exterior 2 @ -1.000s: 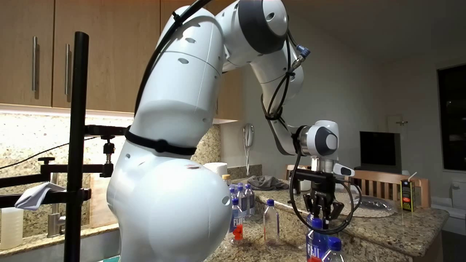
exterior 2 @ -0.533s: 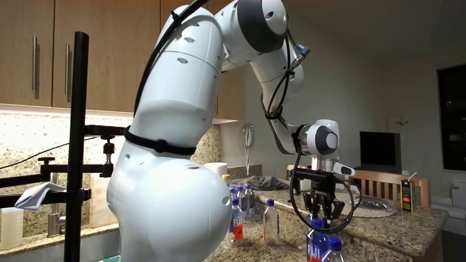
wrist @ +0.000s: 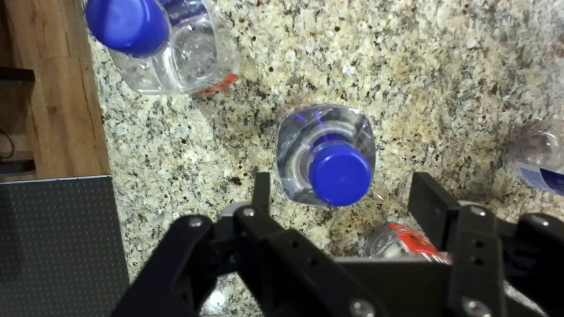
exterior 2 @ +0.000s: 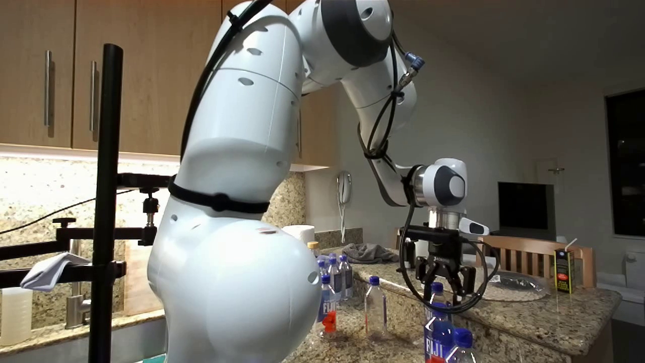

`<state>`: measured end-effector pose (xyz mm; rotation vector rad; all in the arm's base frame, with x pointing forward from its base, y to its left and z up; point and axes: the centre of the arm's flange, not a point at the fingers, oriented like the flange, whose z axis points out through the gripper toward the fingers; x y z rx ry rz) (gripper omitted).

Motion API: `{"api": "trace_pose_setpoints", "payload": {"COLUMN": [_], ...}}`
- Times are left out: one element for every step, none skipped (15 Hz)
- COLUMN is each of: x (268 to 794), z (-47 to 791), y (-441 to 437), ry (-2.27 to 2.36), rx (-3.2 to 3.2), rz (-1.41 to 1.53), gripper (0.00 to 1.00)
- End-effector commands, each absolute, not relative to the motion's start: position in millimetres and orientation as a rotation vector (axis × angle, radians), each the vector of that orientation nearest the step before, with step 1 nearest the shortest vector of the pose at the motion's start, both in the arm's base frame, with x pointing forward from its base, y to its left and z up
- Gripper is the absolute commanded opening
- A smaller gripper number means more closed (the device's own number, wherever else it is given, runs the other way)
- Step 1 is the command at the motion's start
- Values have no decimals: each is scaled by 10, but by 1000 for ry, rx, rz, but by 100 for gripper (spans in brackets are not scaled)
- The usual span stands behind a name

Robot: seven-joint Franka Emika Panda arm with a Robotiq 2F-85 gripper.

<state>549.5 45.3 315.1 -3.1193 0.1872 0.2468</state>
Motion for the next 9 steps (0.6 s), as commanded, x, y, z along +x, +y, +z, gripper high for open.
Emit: {"api": "trace_pose_setpoints", "payload": {"x": [5339,5335,5329,5322,5315,5307,5302,5305,5305], "z": [3191,3179,3163,3149,3135,3119,3110,3114,3118], "y": [472,479,484,487,490,489,485,484,484], "ry": [177,176,174,173,172,172,173,173,172], "rx": [-3104,-3103,-3101,-3100,-3099,-3100,-3100,-3100,-3101], "rz": [286,295,305,314,320,324,326,325,323], "gripper": [50,43,35,30,22,16,10,13,14]}}
